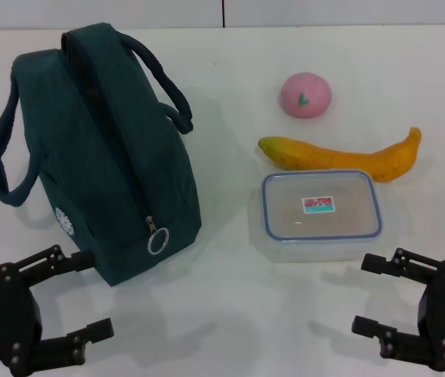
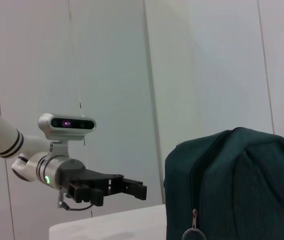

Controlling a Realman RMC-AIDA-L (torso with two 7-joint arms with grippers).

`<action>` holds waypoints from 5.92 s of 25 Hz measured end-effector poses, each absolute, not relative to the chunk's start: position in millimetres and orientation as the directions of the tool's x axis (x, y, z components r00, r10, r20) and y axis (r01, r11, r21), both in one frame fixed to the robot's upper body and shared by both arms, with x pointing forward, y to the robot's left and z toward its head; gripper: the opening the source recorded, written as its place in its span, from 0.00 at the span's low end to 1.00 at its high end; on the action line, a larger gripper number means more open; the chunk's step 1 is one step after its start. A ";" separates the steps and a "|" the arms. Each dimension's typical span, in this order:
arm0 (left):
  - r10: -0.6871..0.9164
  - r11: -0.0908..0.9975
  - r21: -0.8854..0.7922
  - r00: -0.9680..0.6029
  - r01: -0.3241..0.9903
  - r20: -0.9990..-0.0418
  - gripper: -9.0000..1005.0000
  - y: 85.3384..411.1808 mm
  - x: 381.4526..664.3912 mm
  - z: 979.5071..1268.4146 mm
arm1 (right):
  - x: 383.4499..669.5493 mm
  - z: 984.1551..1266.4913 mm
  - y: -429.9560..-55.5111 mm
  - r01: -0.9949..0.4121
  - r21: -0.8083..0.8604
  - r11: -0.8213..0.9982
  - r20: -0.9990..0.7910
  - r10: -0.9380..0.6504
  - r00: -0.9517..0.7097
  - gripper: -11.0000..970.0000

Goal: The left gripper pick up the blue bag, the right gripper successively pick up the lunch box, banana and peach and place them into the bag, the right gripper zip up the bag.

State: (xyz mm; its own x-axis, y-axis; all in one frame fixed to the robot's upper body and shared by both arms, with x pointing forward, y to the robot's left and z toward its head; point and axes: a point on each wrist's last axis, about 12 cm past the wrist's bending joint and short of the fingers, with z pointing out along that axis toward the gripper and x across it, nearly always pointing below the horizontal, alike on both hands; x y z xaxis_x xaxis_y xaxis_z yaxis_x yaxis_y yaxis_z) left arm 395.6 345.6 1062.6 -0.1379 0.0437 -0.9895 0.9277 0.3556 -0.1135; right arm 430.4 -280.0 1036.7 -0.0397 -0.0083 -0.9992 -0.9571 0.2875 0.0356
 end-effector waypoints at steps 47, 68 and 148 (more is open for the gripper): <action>-0.213 0.588 -0.760 -0.853 0.278 -0.477 0.85 383.6 534.3 1203.9 | 431.7 1035.6 -277.6 -0.955 0.049 0.293 -0.999 0.001 -0.051 0.75; -0.100 0.660 -0.696 -0.885 0.282 -0.454 0.75 358.4 554.8 1197.7 | 431.5 1033.7 -278.0 -0.951 0.052 0.303 -0.998 -0.005 -0.056 0.75; -0.087 0.527 -0.736 -0.835 0.425 -0.544 0.05 345.6 559.7 1201.3 | 487.5 1018.4 -276.3 -0.213 0.930 0.298 -0.352 0.564 -0.747 0.72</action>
